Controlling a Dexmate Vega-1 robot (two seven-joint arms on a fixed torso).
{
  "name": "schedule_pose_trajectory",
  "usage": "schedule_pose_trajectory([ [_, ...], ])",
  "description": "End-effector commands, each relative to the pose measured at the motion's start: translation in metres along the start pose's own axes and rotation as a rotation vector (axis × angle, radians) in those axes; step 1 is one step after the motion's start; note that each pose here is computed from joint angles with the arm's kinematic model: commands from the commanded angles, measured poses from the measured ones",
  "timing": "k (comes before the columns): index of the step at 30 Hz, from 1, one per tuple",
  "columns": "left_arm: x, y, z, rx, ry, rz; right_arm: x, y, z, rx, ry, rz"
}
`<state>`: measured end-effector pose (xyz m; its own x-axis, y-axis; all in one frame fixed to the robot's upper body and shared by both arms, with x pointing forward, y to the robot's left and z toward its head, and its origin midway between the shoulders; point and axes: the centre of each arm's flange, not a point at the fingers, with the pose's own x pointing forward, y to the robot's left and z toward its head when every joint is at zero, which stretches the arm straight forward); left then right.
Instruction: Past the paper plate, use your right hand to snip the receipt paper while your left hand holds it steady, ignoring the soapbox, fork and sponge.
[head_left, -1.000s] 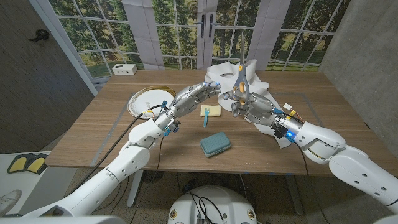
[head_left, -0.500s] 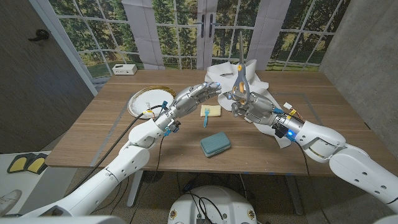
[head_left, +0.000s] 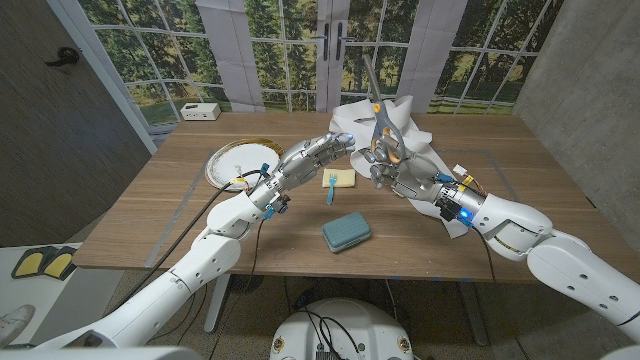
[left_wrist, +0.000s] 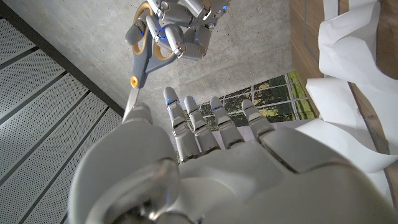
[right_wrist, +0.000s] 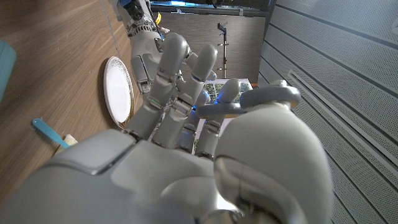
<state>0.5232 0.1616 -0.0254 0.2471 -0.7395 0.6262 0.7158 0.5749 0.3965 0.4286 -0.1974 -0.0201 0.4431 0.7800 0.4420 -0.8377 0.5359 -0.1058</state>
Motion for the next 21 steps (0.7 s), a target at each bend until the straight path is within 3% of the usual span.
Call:
schedule_pose_trajectory([
  [1,-0.004,0.004,0.000,0.003,0.000,0.016,0.005,0.000,0.001,-0.051,0.027,0.003],
  [12,-0.005,0.005,0.001,0.007,-0.004,0.026,0.003,-0.003,0.004,-0.057,0.029,-0.007],
  [21,-0.009,0.014,0.002,0.019,0.002,0.067,0.001,-0.011,0.008,-0.070,0.030,-0.024],
])
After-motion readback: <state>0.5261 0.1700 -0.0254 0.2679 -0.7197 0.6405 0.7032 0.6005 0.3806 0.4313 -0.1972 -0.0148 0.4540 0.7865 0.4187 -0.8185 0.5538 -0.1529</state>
